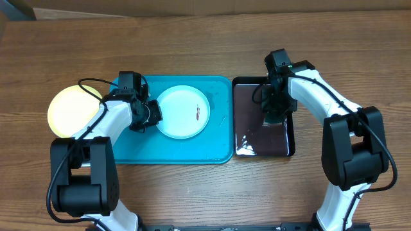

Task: Clean dirty plates on tray and stack at the side
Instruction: 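Dip and wipe the held sponge in the black tray's water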

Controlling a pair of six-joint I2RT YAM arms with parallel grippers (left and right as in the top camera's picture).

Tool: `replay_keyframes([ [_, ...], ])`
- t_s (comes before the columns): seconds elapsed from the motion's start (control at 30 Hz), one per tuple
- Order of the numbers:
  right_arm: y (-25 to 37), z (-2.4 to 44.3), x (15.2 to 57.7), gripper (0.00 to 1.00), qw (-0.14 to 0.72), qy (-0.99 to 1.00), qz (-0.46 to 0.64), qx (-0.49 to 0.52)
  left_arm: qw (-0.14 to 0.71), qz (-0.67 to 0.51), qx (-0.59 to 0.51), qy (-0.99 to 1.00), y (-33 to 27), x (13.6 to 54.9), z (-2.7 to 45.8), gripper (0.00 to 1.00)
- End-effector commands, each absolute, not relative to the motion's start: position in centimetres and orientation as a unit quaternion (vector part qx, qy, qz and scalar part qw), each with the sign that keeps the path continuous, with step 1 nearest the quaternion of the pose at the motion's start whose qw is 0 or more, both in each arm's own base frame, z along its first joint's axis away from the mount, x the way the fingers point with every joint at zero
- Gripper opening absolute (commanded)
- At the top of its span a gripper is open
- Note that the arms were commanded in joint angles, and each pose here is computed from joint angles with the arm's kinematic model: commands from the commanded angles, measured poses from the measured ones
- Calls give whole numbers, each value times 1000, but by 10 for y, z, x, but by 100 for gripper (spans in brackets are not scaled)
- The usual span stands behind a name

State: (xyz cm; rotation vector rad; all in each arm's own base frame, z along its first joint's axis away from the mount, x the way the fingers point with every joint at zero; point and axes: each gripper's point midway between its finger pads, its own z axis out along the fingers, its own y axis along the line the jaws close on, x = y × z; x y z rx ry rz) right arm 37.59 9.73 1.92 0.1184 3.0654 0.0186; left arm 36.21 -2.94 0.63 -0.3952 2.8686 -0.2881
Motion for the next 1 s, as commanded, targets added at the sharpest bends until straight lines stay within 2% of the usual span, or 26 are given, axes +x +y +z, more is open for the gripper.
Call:
replay_keyframes([
  [0.0,101,21,376,29,40,998,13,35,104,-90,-139,981,-28,357,-1,14],
  [0.1,108,21,374,25,34,998,34,34,104,-90,-139,981,-28,357,-1,13],
  [0.13,111,22,373,20,32,998,41,34,104,-90,-139,981,-28,357,-1,13],
  [0.2,114,22,374,4,32,998,51,33,104,-90,-139,981,-28,357,-1,13],
  [0.47,116,27,377,4,38,997,55,27,104,-90,-139,981,-28,357,-1,13],
  [0.7,122,110,393,4,80,994,68,23,106,-91,-139,980,-28,358,0,13],
  [0.97,112,175,376,4,154,988,12,5,112,-92,-138,980,-28,360,0,13],
])
